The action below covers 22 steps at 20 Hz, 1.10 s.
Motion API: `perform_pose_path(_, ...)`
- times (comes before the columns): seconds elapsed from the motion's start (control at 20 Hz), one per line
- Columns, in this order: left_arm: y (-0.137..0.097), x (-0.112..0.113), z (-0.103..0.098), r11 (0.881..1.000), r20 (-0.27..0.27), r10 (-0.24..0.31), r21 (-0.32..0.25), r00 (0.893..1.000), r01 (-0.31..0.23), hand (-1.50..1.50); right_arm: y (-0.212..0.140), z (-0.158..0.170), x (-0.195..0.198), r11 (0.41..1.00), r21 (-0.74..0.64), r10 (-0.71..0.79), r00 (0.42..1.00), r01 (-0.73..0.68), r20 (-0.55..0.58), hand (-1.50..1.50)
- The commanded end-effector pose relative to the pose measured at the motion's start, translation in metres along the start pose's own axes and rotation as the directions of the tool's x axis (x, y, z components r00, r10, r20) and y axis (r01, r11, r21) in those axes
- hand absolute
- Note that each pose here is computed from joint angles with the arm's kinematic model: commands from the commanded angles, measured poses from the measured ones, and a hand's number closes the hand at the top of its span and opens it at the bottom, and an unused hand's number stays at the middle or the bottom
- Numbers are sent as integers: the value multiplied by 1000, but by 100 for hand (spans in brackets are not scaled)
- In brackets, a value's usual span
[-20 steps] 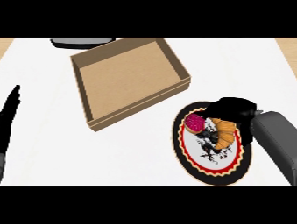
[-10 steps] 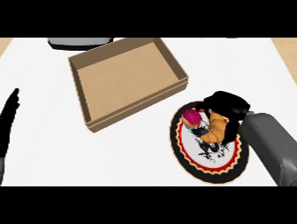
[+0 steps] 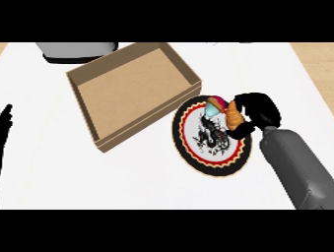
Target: Pick the croissant from the plate and place it in the cardboard box
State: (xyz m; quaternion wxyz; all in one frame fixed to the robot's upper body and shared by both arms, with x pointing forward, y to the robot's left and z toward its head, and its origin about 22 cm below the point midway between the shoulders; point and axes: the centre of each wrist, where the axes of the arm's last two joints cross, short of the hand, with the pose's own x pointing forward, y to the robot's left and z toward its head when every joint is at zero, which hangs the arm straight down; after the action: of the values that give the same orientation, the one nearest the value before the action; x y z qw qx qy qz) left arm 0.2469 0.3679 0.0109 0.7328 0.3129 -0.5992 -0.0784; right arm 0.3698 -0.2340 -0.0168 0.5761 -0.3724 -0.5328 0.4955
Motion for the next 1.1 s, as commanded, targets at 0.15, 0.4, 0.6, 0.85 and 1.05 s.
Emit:
perform_pose_path(0.15, -8, -5, -2, 1000, -9, 2, 5, 1000, -2, 0, -43, 2, 85, 935, -354, -30, 995, -6, -96, 150)
perform_pose_path(0.4, -16, -2, -3, 1000, 16, 2, -24, 1000, -2, 0, -68, 36, 135, 881, -474, 12, 1000, -15, -9, 150)
perform_pose_path(0.6, -3, 12, -17, 999, 37, 5, -37, 999, -3, 0, -111, 53, 188, 890, -455, -10, 999, 25, 36, 150)
perform_pose_path(0.85, -23, 9, -9, 999, 55, 2, -50, 999, 1, 0, -131, 38, 222, 880, -434, -155, 980, 193, 121, 150)
perform_pose_path(1.05, -28, 26, -12, 998, 56, 22, -61, 998, -18, 0, -148, 14, 240, 864, -437, -234, 968, 250, 92, 150)
